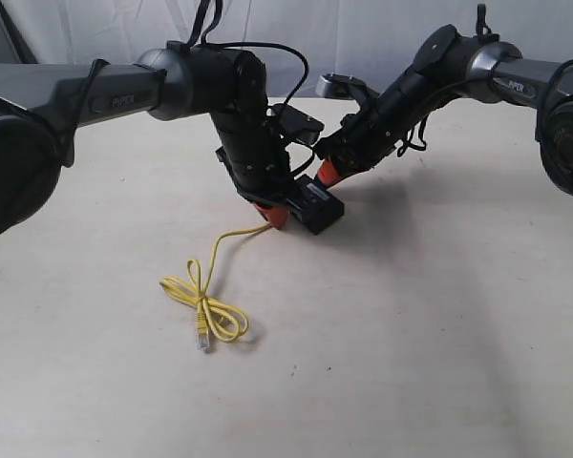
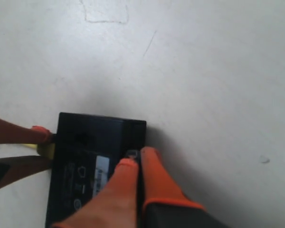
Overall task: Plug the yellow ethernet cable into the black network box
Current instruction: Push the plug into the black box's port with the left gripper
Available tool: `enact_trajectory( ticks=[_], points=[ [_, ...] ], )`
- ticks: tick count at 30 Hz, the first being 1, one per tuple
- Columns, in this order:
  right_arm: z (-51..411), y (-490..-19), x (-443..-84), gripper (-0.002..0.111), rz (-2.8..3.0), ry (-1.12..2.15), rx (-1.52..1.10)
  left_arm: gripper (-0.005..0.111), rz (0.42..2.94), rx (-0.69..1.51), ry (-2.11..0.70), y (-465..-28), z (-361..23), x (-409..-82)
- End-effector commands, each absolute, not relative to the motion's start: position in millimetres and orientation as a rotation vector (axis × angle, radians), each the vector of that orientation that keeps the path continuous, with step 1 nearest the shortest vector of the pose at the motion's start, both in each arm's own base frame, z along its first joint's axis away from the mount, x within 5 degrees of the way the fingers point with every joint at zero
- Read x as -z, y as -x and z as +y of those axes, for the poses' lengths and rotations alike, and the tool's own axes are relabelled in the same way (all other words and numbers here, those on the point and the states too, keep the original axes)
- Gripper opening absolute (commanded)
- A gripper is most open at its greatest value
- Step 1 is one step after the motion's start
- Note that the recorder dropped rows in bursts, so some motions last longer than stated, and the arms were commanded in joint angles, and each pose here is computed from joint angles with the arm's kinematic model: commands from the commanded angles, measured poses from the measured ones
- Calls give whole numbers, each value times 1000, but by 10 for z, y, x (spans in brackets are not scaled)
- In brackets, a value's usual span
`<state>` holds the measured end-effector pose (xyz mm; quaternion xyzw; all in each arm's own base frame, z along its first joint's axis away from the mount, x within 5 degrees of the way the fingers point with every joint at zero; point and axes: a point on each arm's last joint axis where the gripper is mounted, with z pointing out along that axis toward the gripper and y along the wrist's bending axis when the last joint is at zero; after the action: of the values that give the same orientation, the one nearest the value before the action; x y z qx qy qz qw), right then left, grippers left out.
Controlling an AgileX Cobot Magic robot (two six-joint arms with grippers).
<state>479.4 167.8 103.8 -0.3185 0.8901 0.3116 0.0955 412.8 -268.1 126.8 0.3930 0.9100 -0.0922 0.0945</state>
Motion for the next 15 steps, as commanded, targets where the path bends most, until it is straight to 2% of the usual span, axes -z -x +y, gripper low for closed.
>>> enact_trajectory(
  ticks=[1, 10, 15],
  points=[
    [1766, -4713, -1065, -1, 2644, 978, -1030, 0, 2614, 366, -1046, -4198, -2785, -1340],
    [1766, -4713, -1065, -1, 2644, 978, -1030, 0, 2612, 362, -1051, -4199, -2784, -1340],
    [1610, -4762, -1054, -1, 2659, 951, -1001, 0, 2636, 268, -1139, -4179, -2718, -1315]
  ],
)
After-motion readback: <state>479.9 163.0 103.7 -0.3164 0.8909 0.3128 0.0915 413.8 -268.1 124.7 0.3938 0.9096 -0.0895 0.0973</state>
